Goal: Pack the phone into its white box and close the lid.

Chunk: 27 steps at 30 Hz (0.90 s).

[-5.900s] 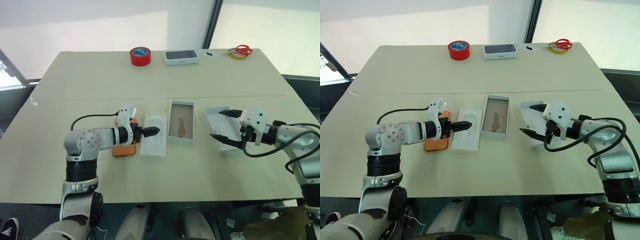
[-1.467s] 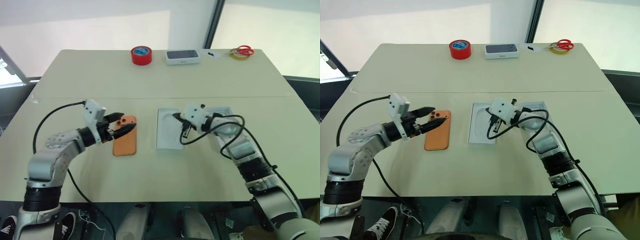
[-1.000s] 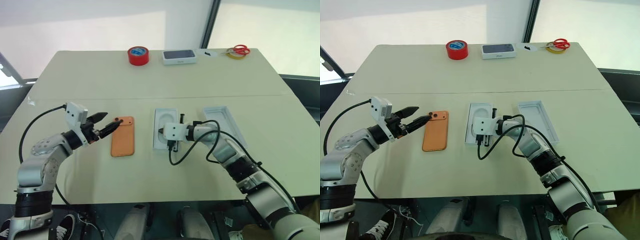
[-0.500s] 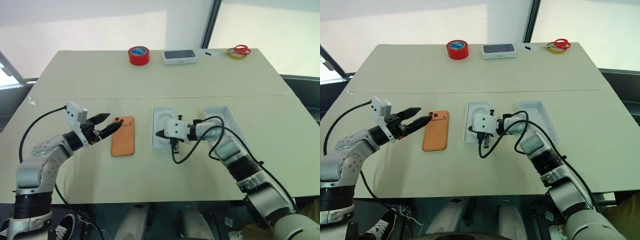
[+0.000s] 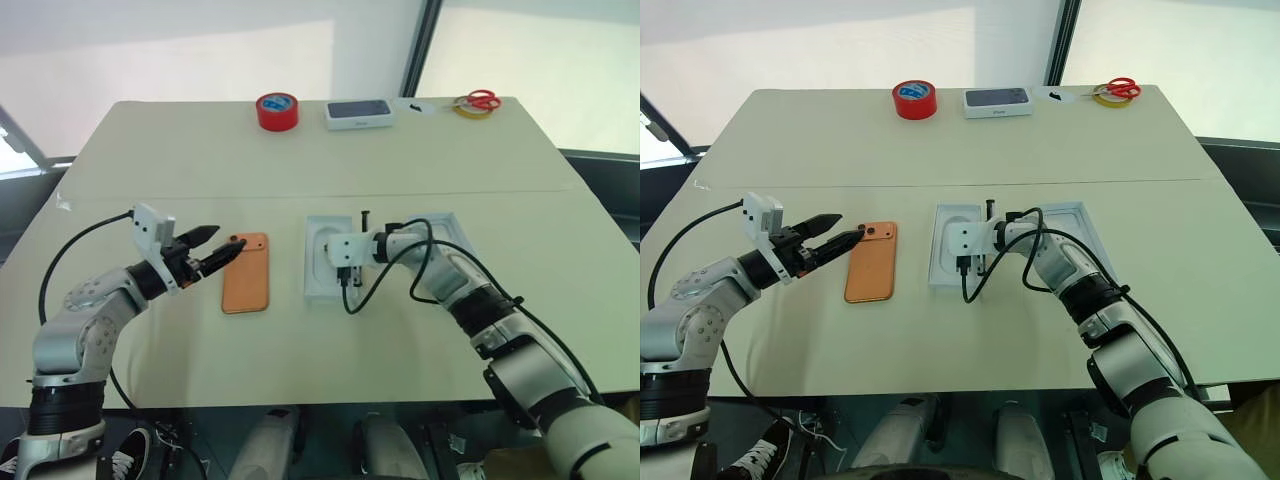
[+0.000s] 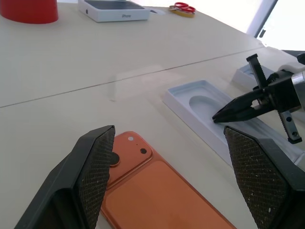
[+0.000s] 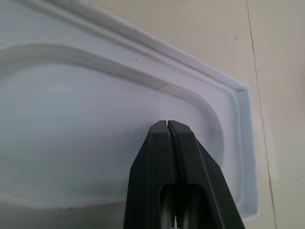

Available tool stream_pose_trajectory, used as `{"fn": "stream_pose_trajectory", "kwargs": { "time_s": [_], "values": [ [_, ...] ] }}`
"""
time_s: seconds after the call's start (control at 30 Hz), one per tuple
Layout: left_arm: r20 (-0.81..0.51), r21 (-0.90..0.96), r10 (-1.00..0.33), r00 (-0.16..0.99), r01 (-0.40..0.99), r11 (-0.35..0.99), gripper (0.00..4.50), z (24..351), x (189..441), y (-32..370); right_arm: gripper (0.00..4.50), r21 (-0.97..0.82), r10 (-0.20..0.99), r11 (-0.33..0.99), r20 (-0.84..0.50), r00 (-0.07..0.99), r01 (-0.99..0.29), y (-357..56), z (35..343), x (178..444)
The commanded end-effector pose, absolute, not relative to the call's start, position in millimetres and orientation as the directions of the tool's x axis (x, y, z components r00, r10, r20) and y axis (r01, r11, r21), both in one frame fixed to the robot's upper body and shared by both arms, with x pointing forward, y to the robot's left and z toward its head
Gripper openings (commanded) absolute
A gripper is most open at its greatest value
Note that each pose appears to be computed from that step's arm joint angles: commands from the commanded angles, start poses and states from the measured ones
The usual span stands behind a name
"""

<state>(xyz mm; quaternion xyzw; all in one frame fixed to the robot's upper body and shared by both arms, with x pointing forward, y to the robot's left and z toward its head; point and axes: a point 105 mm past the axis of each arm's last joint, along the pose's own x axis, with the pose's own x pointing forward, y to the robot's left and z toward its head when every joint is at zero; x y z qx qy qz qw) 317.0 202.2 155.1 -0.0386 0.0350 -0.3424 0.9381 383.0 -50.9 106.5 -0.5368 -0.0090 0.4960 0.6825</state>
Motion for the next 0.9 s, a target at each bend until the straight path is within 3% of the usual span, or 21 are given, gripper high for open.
{"fn": "stream_pose_trajectory", "kwargs": {
  "time_s": [0.03,0.23,0.4,0.6,0.77,0.9],
  "values": [
    [0.001,-0.056,-0.632,0.775,0.631,0.774,3.86,167.9,317.5,204.8,0.03,-0.699,0.708,-0.135,-0.564,0.425,-0.703,-38.7,88.5,367.9],
    [-0.029,-0.110,-0.629,0.777,0.623,0.775,3.86,161.8,314.0,206.5,0.03,-0.718,0.711,-0.094,-0.533,0.459,-0.689,-41.2,95.2,374.8],
    [-0.083,-0.216,-0.587,0.805,0.560,0.800,3.86,156.4,312.9,229.2,0.03,-0.742,0.779,0.068,-0.378,0.501,-0.667,-36.3,136.1,383.1],
    [-0.113,-0.426,-0.546,0.830,0.456,0.782,3.86,149.1,309.8,252.6,0.03,-0.703,0.883,0.159,-0.213,0.417,-0.694,4.3,173.7,361.9],
    [-0.158,-0.526,-0.543,0.825,0.395,0.753,3.86,129.6,307.2,253.7,0.03,-0.703,0.882,0.097,-0.268,0.388,-0.705,40.5,162.6,348.5],
    [-0.271,-0.548,-0.512,0.815,0.307,0.778,3.86,106.2,311.2,250.6,0.03,-0.680,0.826,-0.018,-0.423,0.372,-0.733,56.0,136.1,343.4]
  ]
}}
